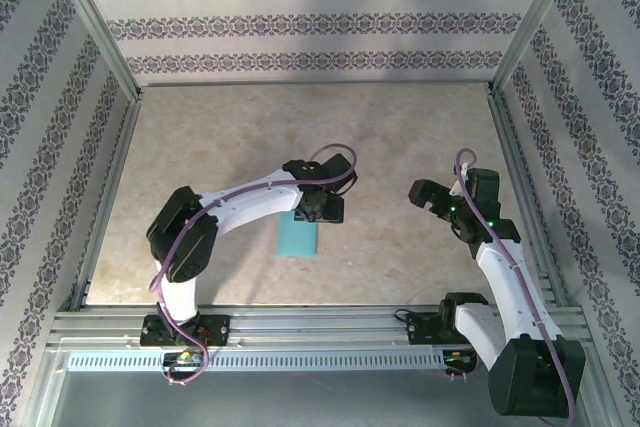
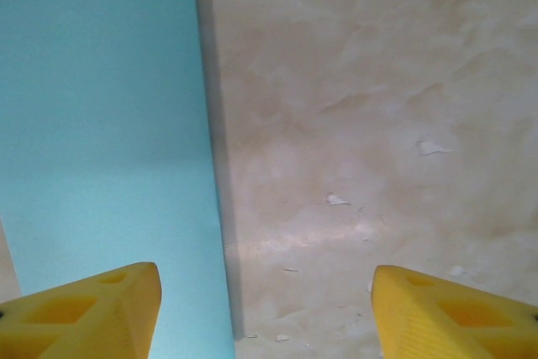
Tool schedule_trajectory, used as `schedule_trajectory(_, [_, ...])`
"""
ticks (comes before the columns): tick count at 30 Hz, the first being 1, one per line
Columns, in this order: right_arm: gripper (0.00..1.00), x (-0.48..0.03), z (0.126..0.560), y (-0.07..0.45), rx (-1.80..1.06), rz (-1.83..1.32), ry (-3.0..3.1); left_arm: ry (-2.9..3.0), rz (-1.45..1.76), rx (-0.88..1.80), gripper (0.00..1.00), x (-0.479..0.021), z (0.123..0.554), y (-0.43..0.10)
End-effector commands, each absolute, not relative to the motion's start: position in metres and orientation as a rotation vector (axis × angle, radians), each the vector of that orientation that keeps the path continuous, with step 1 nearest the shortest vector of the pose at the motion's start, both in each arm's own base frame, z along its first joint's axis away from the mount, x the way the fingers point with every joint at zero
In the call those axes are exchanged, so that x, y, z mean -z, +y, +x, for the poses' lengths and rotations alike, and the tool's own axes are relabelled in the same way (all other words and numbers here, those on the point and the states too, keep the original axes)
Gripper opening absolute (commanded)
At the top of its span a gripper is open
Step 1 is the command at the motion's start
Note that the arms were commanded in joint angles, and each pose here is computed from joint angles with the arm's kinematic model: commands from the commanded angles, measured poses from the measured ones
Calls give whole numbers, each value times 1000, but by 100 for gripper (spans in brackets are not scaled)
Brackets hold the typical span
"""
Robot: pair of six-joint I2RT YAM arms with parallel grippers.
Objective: Fold a paper plane with a square sheet of paper (fold left side to right side)
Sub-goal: Turn over the paper at the center of the table.
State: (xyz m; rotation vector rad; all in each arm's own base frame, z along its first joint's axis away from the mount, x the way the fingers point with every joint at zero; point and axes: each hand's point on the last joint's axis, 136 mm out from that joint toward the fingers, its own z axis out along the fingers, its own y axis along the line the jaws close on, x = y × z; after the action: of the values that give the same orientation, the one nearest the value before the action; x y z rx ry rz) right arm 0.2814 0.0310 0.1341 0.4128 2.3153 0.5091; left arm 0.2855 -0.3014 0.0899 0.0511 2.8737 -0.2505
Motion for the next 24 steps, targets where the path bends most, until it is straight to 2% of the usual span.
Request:
schedule_trajectory(1, [97, -154, 288, 39, -595, 382, 2271, 2785, 48, 392, 69, -111, 299, -301])
schedule_trajectory(6, [89, -161, 295, 56, -749, 387, 2260, 2682, 6, 539, 69, -132, 310, -285])
schedule_trajectory(12, [69, -150, 300, 76, -927, 430, 2313, 2565, -98, 675, 69, -144, 322, -249])
schedule_trajectory(15, [55, -138, 299, 88, -969, 454, 2372, 2513, -154, 726, 69, -143, 326, -231])
schedule_trajectory(24, [32, -110, 290, 176, -1064, 277, 2525, 2375, -322, 890, 68, -136, 330, -181])
